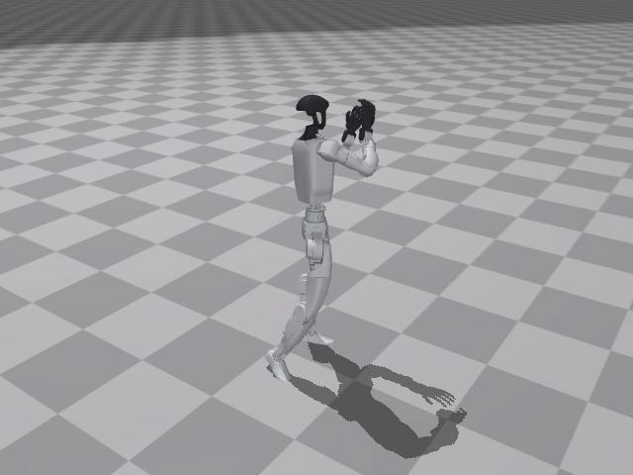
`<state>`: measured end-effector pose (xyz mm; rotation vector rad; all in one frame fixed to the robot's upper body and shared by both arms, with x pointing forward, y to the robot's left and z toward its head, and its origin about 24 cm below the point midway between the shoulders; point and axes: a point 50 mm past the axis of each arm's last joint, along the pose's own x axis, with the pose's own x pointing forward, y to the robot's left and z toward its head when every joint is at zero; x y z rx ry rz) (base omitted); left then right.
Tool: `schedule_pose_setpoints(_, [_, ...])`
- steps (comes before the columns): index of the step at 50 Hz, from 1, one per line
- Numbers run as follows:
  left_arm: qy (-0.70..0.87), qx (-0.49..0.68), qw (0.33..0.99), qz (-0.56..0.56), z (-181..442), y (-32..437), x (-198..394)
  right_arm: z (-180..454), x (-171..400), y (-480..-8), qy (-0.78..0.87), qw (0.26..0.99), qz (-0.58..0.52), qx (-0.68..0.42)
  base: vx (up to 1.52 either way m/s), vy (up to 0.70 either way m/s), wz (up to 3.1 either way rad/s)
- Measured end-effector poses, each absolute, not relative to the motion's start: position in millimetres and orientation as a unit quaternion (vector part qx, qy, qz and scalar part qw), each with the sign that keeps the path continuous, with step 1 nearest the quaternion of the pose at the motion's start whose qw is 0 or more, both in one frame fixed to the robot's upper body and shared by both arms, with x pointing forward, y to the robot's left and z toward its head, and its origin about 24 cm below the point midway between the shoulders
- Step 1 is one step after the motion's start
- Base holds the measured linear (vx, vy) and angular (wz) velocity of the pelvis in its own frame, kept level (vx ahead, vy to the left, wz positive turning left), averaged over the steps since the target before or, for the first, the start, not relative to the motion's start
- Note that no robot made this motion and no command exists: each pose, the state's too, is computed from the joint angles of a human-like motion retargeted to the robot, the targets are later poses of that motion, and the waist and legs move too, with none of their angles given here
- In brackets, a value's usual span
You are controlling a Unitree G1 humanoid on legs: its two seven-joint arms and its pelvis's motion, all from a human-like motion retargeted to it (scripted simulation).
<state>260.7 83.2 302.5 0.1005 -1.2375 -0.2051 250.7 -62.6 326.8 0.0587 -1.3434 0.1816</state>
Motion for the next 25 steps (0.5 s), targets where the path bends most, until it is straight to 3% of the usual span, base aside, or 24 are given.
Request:
schedule_pose_setpoints(2, [-0.575, 0.033, 0.813, -0.086, 305.5, 84.6, 262.8, 326.9, 252.1, -65.6, -0.619, 0.782, 0.061, 0.045, 0.00, 0.00, 0.00])
schedule_pose_setpoints(7, [-0.573, 0.035, 0.806, -0.144, 303.0, 55.9, 257.6, 331.5, 224.9, -25.4, -0.664, 0.730, 0.161, -0.012, 0.00, 0.00, 0.00])
schedule_pose_setpoints(11, [-0.599, 0.045, 0.790, -0.124, 307.5, 72.0, 251.8, 336.1, 228.9, -45.1, -0.680, 0.721, 0.127, -0.039, 0.00, 0.00, 0.00])
schedule_pose_setpoints(16, [-0.603, -0.005, 0.794, -0.079, 317.7, 85.6, 250.6, 335.1, 241.5, -80.5, -0.657, 0.752, -0.001, 0.055, -0.01, -0.02, -0.22])
schedule_pose_setpoints(21, [-0.602, 0.018, 0.779, -0.175, 310.4, 45.7, 239.4, 326.9, 213.1, -41.4, -0.690, 0.715, 0.111, 0.008, -0.03, -0.04, -0.39])
schedule_pose_setpoints(25, [-0.628, 0.047, 0.759, -0.163, 311.3, 57.4, 234.1, 324.0, 217.4, -65.1, -0.688, 0.722, 0.080, 0.002, -0.05, -0.06, -0.62])
